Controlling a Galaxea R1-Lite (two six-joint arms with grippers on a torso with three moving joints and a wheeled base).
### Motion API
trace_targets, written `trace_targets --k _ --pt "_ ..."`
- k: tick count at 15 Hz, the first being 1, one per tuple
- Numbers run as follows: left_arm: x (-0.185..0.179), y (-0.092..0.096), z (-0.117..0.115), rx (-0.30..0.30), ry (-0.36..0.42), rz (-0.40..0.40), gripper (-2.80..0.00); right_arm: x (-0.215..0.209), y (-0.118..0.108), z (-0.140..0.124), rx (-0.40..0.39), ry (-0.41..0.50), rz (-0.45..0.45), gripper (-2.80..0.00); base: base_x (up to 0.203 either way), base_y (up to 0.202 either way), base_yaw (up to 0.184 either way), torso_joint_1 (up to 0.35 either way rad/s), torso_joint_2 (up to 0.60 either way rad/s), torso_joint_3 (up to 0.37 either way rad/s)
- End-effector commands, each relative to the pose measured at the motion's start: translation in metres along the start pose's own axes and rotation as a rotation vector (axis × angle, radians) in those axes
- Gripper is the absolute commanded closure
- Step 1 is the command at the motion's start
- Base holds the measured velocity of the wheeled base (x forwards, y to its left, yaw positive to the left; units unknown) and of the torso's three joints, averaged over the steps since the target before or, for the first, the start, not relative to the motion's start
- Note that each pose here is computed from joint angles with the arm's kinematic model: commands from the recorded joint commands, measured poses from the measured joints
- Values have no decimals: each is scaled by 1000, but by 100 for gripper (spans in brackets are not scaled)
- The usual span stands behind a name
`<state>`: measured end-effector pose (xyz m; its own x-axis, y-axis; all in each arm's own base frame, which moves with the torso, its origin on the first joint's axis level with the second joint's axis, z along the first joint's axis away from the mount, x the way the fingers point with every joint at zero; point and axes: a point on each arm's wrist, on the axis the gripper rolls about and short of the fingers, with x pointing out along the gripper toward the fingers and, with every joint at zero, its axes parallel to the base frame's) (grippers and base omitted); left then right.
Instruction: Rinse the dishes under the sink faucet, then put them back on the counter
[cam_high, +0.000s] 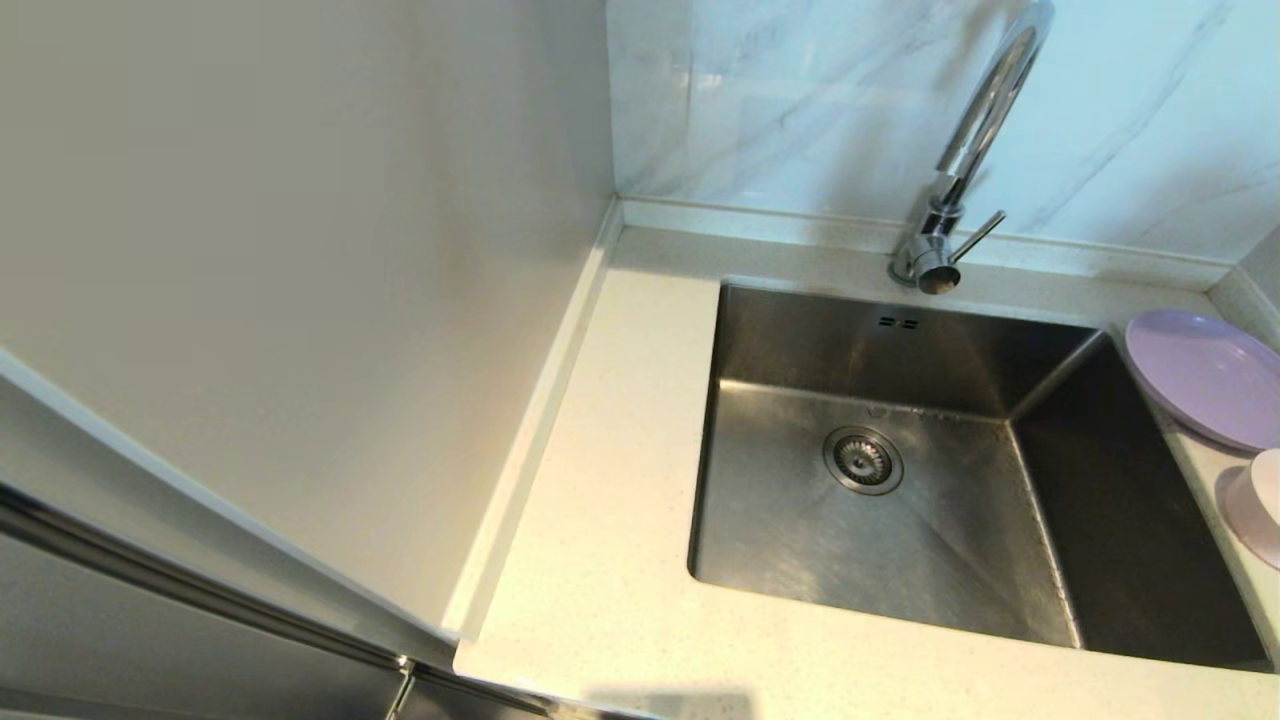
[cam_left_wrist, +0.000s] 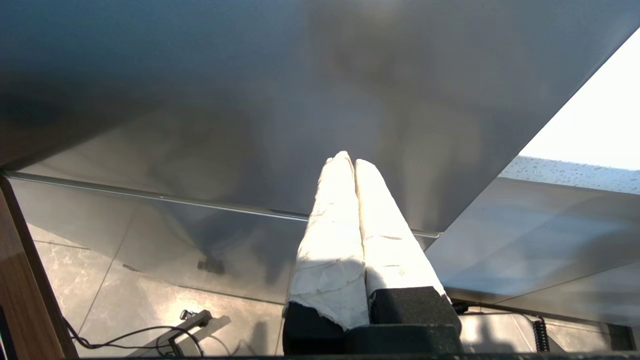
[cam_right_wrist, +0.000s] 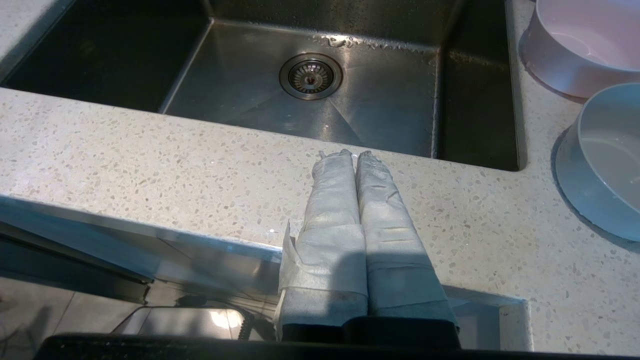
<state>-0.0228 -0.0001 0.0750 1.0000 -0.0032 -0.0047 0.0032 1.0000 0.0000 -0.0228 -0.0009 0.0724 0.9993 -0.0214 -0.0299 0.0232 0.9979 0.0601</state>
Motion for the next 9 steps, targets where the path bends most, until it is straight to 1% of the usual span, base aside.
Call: trace_targets --k 1,9 --pt "0 0 0 0 0 -1 0 1 0 -2 0 10 1 0 0 0 0 0 0 0" --pt "0 0 0 0 0 0 0 1 0 -2 2 9 1 0 0 0 0 0 0 0"
